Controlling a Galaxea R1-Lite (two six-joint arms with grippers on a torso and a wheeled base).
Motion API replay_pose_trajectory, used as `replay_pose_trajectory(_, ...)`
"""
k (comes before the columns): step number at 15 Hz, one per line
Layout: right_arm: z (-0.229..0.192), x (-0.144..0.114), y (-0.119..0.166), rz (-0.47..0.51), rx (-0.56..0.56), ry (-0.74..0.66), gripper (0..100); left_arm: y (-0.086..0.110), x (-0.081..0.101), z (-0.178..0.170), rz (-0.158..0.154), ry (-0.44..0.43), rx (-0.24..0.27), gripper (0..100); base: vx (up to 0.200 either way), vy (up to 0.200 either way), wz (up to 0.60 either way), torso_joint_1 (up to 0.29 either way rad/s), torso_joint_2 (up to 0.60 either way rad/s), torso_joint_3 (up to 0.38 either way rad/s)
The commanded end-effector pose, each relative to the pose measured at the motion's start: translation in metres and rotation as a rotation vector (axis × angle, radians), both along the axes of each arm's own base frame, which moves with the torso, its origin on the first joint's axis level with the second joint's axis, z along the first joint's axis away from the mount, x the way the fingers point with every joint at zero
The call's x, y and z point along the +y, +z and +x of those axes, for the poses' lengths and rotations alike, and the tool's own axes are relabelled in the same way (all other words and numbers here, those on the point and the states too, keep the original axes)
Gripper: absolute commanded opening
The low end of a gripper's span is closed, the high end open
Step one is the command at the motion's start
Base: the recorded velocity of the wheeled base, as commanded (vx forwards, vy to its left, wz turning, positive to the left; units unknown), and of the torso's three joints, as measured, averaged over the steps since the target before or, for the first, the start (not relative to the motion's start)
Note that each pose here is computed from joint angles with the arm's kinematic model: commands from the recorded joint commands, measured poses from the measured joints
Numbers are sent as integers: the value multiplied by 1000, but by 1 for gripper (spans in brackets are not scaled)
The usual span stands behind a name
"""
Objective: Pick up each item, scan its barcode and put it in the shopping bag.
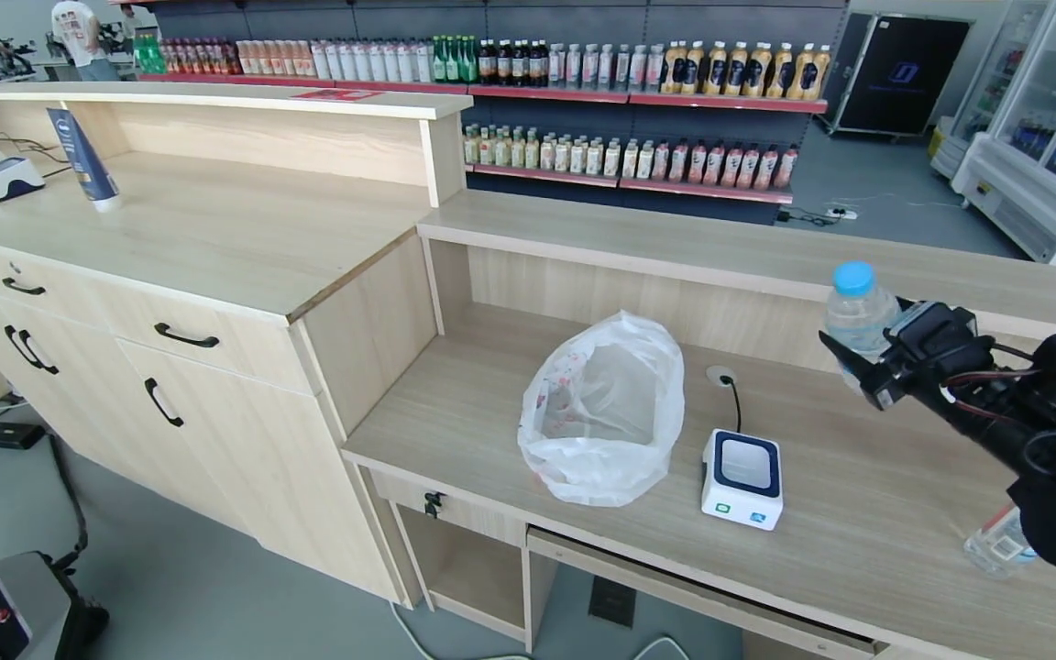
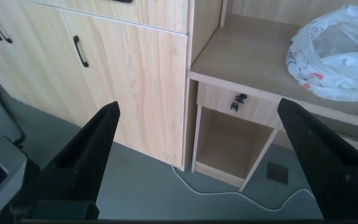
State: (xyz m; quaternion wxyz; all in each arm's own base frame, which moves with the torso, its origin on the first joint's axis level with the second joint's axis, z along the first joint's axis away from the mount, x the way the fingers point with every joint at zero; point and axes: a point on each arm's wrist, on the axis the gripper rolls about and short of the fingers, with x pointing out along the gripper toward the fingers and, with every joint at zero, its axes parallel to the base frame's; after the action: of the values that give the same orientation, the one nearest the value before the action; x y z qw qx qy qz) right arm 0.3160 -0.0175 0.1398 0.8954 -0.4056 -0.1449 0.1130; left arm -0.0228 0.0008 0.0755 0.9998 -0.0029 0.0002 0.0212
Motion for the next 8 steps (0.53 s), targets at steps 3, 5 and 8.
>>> replay_pose_trajectory(3, 9, -3, -28, -48, 68, 72, 0, 0, 0, 0, 0, 1, 0, 100, 0, 0, 0, 0, 0, 0)
replay_pose_trajectory(5, 15, -4, -36, -50, 84, 80, 0, 0, 0, 0, 0, 1, 0, 100, 0, 0, 0, 0, 0, 0)
replay_pose_trajectory(8, 23, -5, -49, -73, 104, 120, 0, 0, 0, 0, 0, 1, 0, 100, 0, 0, 0, 0, 0, 0)
